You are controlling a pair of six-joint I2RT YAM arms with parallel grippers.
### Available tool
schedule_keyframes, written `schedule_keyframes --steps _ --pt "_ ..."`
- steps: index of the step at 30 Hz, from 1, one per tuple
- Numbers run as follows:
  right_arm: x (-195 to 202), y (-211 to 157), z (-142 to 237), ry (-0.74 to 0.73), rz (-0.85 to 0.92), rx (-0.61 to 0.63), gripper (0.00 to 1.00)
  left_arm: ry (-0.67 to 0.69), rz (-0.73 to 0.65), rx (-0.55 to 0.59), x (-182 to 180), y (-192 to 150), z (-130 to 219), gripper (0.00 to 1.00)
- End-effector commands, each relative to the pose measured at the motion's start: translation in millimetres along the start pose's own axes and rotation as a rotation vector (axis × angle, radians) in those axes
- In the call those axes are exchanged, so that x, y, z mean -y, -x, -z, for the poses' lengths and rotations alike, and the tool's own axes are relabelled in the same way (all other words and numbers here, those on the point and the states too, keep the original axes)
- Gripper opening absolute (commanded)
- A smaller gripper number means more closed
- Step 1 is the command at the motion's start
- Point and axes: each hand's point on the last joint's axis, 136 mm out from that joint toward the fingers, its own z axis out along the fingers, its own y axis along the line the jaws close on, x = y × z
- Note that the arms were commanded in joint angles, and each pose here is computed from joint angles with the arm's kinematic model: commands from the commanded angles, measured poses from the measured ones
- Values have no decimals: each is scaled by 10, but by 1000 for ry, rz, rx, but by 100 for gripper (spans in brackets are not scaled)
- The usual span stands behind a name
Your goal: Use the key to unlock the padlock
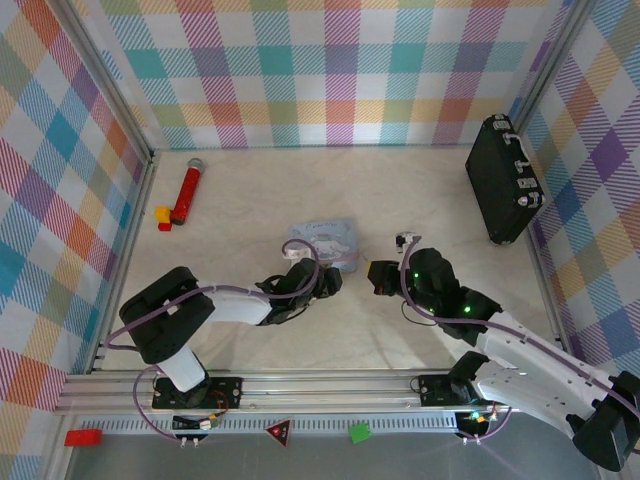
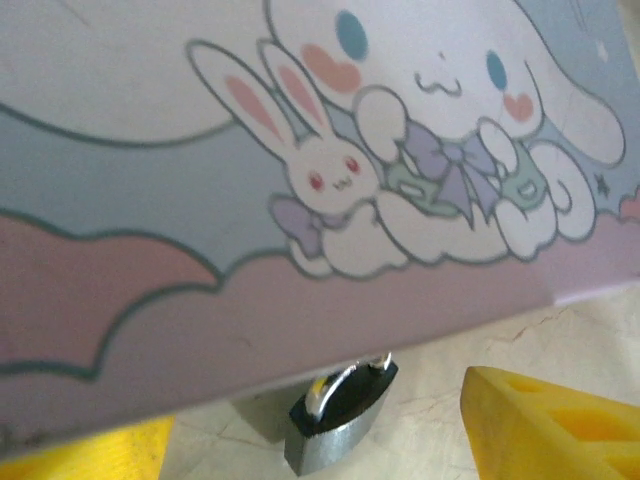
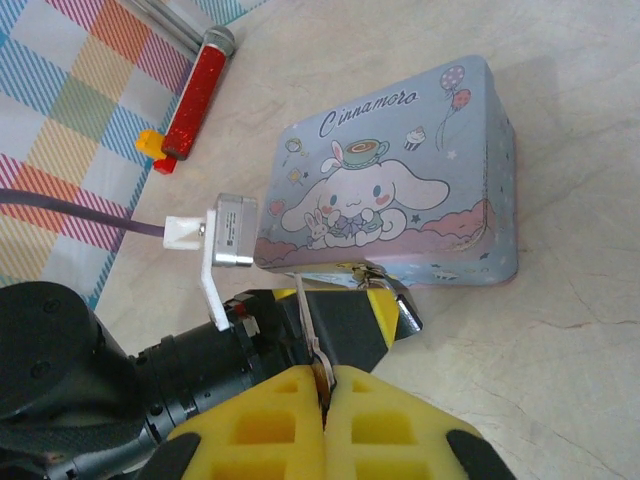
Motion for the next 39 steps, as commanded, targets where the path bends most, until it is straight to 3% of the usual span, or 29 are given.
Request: schedule_keyframes --steps 1,10,19,25,36,39 --pt "-76 70 30 47 -16 33 0 -35 55 4 22 0 -90 72" --pt "-91 32 -9 68 -37 24 0 -6 39 -15 41 -28 -296 61" --pt "-91 5 -37 75 -53 15 0 5 39 -4 28 -8 -341 37" --pt "-88 -15 -53 76 -61 7 0 -11 35 -1 34 -6 -298 27" --pt "48 -145 -149 40 -138 -26 0 -21 67 -12 142 112 -64 19" --pt "201 -226 -237 11 -192 -105 0 -13 73 -60 166 106 -33 17"
